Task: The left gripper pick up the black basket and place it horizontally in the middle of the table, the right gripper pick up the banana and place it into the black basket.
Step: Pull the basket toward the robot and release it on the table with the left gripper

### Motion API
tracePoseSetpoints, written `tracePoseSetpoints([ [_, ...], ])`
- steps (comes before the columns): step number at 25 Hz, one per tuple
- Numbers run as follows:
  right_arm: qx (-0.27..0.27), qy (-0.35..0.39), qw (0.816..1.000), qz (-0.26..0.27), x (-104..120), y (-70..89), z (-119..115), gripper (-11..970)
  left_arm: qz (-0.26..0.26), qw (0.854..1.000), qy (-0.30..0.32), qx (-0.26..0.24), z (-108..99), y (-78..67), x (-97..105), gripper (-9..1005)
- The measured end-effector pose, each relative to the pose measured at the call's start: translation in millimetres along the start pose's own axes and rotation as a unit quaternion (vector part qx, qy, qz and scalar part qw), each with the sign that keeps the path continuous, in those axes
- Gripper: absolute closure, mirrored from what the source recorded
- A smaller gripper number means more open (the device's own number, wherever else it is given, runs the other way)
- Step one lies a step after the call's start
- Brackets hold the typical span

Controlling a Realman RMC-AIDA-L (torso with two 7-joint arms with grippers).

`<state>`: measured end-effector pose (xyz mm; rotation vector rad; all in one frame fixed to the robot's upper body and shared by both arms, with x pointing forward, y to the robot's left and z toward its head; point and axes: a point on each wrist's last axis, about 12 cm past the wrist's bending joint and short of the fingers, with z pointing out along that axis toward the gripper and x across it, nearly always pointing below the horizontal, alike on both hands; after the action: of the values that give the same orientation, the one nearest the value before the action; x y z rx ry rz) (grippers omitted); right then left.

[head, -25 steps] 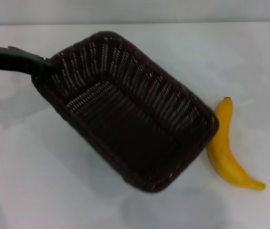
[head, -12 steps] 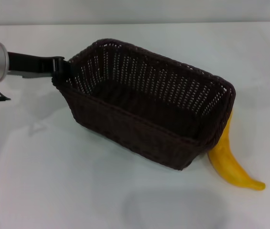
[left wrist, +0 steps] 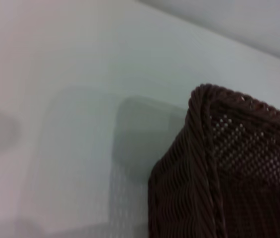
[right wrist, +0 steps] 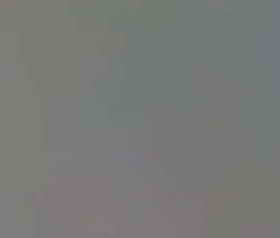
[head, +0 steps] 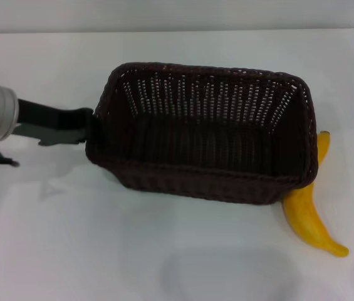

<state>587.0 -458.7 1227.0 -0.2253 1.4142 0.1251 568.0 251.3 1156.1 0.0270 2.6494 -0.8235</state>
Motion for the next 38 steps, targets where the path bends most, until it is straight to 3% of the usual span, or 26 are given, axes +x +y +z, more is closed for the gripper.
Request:
tracePoseSetpoints([
  [9, 0.005, 0.005, 1.000, 0.023, 10, 6.3, -3, 120, -0.018, 0.999, 0.024, -0.011, -22, 18.9, 7, 805],
  [17, 0.013, 0.024, 0.999, 0.035, 23, 9.7, -6, 120, -0.012, 0.996, 0.083, 0.000, -18, 26.8, 15, 806],
  [26, 0.018, 0.029, 0.999, 0.042, 29, 10.2, -12, 120, -0.021, 0.997, 0.068, 0.030, -32, 38.5, 6, 808],
  [34, 0.019, 0.029, 0.998, 0.049, 28, 9.7, -14, 120, 0.004, 0.998, 0.048, 0.048, -43, 36.1, -4, 527],
  [38, 0.018, 0.029, 0.998, 0.051, 28, 9.9, -15, 120, 0.018, 0.997, 0.009, 0.070, -57, 40.3, -11, 474],
])
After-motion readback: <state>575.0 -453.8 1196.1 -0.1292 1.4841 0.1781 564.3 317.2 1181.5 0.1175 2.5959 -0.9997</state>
